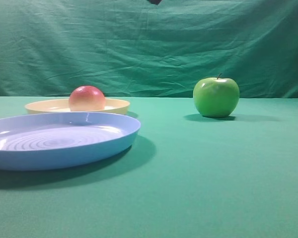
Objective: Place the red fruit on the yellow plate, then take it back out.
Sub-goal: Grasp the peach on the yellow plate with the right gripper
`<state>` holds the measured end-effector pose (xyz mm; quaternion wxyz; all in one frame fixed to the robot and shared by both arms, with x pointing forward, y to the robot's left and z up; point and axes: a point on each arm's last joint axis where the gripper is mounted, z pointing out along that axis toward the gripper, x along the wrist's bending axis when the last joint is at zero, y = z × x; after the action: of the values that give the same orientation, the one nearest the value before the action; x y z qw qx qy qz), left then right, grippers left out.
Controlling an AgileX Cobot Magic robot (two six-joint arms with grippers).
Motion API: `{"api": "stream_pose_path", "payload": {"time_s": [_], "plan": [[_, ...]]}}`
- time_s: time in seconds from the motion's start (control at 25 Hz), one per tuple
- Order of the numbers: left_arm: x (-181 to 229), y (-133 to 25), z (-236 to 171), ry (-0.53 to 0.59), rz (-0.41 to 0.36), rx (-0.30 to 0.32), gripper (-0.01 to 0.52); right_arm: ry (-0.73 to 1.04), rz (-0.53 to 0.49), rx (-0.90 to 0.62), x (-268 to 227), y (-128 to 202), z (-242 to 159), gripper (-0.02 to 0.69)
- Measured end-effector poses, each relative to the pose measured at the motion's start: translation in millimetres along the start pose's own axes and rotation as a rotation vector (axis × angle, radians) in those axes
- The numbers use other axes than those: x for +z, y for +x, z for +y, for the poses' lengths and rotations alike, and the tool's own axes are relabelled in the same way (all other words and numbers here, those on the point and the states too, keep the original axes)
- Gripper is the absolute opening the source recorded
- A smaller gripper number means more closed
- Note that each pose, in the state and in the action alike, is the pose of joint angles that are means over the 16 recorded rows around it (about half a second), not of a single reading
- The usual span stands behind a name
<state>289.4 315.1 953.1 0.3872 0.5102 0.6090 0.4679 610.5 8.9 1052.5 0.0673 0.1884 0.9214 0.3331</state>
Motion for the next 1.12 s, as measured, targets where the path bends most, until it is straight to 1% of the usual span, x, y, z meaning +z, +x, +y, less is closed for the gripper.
{"api": "stream_pose_path", "payload": {"time_s": [0.08, 0.16, 0.24, 0.52, 0.64, 0.72, 0.8, 0.88, 1.0, 1.12], "plan": [[0.0, 0.0, 0.0, 0.0, 0.0, 0.0, 0.0, -0.021, 0.012, -0.019, 16.1, 0.0, 0.6, 0.073], [0.0, 0.0, 0.0, 0.0, 0.0, 0.0, 0.0, -0.043, 0.016, -0.033, 31.0, -0.3, 0.3, 0.127], [0.0, 0.0, 0.0, 0.0, 0.0, 0.0, 0.0, -0.063, 0.011, -0.041, 44.0, -0.7, -0.2, 0.196], [0.0, 0.0, 0.0, 0.0, 0.0, 0.0, 0.0, -0.116, -0.02, -0.014, 78.4, -3.3, -5.0, 0.472], [0.0, 0.0, 0.0, 0.0, 0.0, 0.0, 0.0, -0.128, -0.033, 0.004, 89.9, -5.5, -8.7, 0.563], [0.0, 0.0, 0.0, 0.0, 0.0, 0.0, 0.0, -0.131, -0.039, 0.014, 97.4, -7.0, -11.7, 0.606], [0.0, 0.0, 0.0, 0.0, 0.0, 0.0, 0.0, -0.131, -0.042, 0.024, 104.6, -7.9, -15.0, 0.633], [0.0, 0.0, 0.0, 0.0, 0.0, 0.0, 0.0, -0.126, -0.042, 0.032, 111.8, -8.5, -18.7, 0.641], [0.0, 0.0, 0.0, 0.0, 0.0, 0.0, 0.0, -0.118, -0.042, 0.04, 121.1, -9.0, -23.9, 0.62], [0.0, 0.0, 0.0, 0.0, 0.0, 0.0, 0.0, -0.11, -0.042, 0.044, 128.5, -9.2, -28.2, 0.576]]}}
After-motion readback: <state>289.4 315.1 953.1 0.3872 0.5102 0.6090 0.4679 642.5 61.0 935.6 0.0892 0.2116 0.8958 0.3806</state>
